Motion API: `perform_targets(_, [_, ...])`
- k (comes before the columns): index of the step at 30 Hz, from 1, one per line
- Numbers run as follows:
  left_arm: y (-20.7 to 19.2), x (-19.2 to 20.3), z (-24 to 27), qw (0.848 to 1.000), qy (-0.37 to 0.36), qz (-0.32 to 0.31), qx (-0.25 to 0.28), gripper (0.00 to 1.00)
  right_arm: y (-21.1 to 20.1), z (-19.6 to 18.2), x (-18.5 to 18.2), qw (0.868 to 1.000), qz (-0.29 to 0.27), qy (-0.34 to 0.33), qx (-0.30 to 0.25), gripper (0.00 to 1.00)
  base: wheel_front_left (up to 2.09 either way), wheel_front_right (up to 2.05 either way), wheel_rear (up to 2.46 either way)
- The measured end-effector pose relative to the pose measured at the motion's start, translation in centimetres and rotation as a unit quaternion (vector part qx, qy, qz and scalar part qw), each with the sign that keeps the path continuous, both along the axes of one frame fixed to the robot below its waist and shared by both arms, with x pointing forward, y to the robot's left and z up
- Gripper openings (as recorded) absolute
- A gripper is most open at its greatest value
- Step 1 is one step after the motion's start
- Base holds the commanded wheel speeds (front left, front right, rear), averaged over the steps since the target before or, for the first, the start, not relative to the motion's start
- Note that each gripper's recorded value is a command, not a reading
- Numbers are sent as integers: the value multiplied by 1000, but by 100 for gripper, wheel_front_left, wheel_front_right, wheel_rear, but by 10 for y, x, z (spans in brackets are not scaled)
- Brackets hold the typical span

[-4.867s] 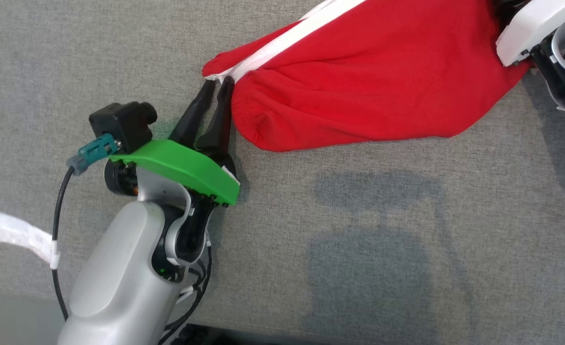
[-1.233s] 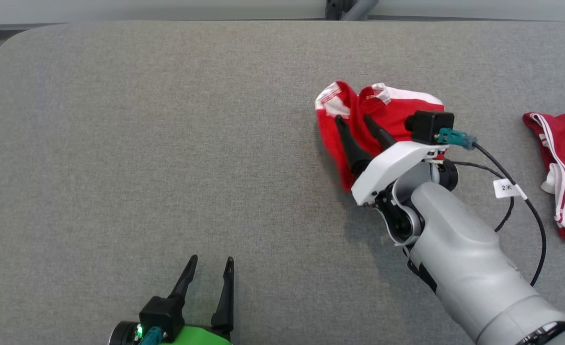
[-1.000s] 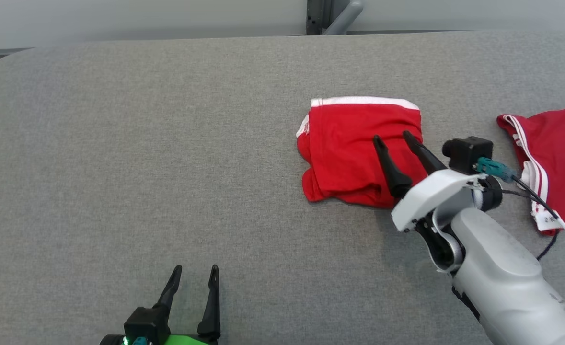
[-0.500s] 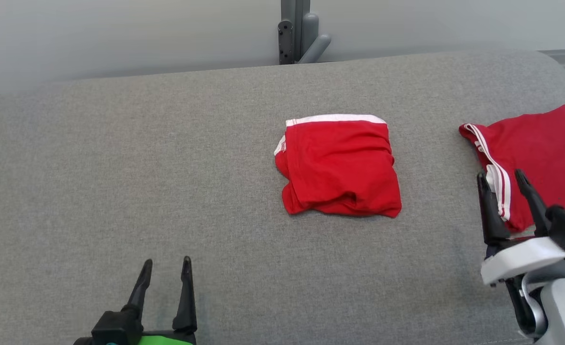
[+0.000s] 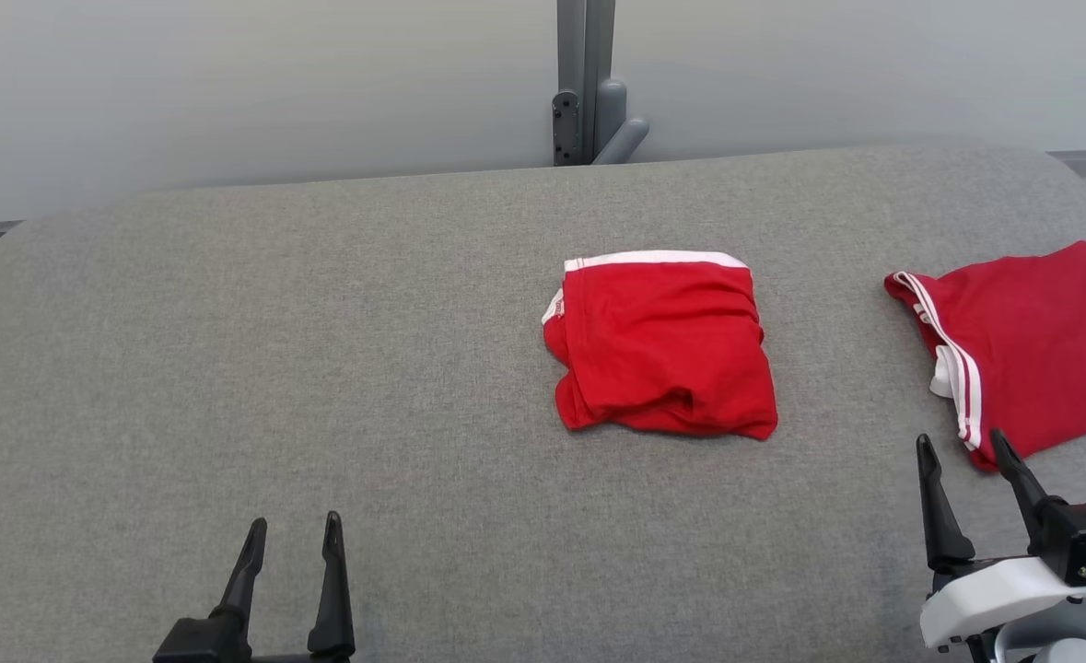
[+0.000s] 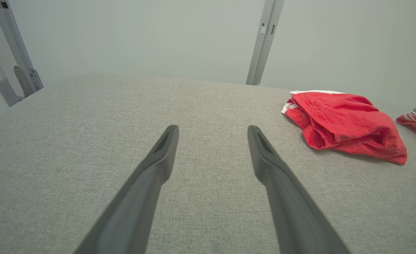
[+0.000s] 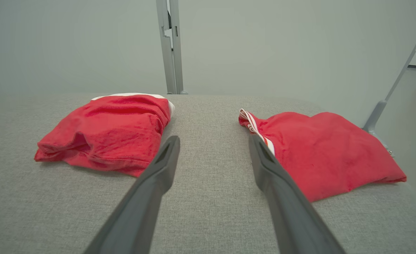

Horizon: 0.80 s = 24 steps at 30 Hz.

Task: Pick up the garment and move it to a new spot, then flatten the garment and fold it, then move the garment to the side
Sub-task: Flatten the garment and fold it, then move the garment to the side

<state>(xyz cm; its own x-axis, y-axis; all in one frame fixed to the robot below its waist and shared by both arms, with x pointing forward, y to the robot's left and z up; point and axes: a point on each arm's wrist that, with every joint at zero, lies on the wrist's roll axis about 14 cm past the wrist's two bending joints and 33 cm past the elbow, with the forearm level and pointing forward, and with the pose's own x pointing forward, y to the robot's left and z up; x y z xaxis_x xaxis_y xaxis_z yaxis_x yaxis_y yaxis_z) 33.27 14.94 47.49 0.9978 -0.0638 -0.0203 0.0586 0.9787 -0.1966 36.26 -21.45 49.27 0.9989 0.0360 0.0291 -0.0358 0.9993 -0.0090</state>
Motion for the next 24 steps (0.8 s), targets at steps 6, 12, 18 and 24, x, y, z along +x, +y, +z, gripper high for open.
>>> perform_targets(6, [4,-3,-9,1000,13,0,4,100,5,-6,0,1000,4,10,3,100,0,0,0])
perform_targets(12, [8,-2,-15,1000,22,4,9,100,8,-9,5,1000,7,13,6,100,0,0,0])
perform_targets(18, [7,-2,-26,999,42,7,1,100,23,-6,31,996,15,12,87,100,0,0,0])
perform_targets(24, [-4,8,-36,998,58,-7,0,100,50,-11,83,980,57,115,154,100,0,0,0])
